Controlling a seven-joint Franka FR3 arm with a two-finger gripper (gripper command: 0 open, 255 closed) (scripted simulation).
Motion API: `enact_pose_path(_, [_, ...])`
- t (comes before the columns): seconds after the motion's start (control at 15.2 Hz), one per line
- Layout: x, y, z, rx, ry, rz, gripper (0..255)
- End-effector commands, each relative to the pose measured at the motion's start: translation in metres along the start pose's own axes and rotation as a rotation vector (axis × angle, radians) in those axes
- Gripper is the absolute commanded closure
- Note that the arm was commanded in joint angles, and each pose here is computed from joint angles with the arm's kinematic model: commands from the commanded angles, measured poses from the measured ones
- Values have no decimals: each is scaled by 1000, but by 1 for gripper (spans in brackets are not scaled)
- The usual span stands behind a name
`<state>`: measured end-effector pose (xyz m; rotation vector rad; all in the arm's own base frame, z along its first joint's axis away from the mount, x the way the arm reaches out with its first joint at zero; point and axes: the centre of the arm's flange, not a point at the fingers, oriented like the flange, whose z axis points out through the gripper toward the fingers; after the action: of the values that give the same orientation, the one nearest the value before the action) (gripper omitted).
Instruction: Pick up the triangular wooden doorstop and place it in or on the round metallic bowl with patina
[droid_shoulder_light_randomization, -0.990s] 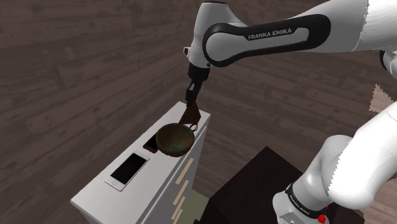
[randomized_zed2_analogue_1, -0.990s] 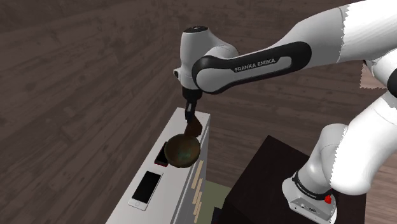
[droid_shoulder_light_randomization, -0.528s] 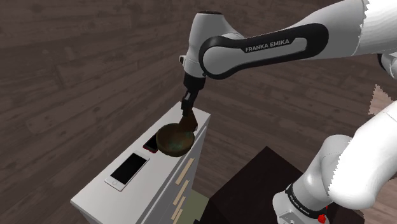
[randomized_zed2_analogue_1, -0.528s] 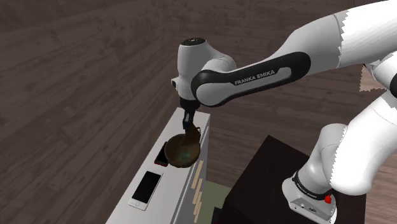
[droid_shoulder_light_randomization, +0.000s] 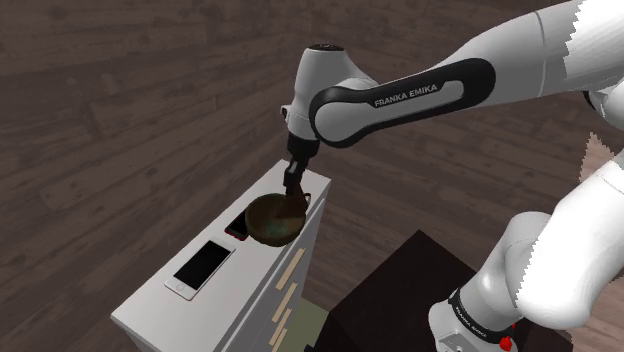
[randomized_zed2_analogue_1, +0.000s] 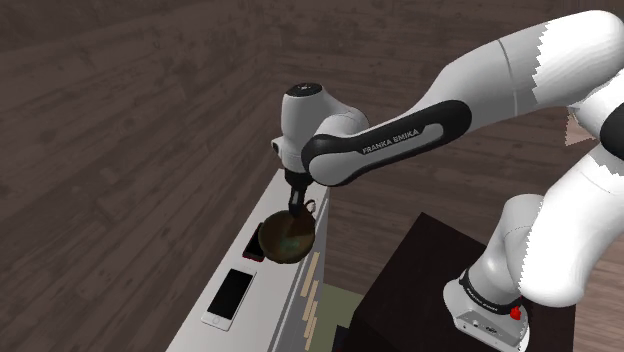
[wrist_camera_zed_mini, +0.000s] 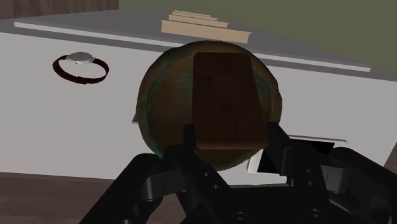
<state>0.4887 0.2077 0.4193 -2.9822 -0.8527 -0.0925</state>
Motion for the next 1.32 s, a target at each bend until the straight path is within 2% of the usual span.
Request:
enact_pose_path(0.0, [0, 0, 10, 0, 1, 0, 255])
enact_pose_path(0.46, [-3, 1, 45, 0, 1, 0, 255])
enact_pose_path(0.92, [-2, 1, 45, 0, 1, 0, 255])
enact_pose_path(0.99, [-2, 1, 45, 0, 1, 0, 0])
enact_pose_path(1.25, [-2, 1, 45, 0, 1, 0, 0])
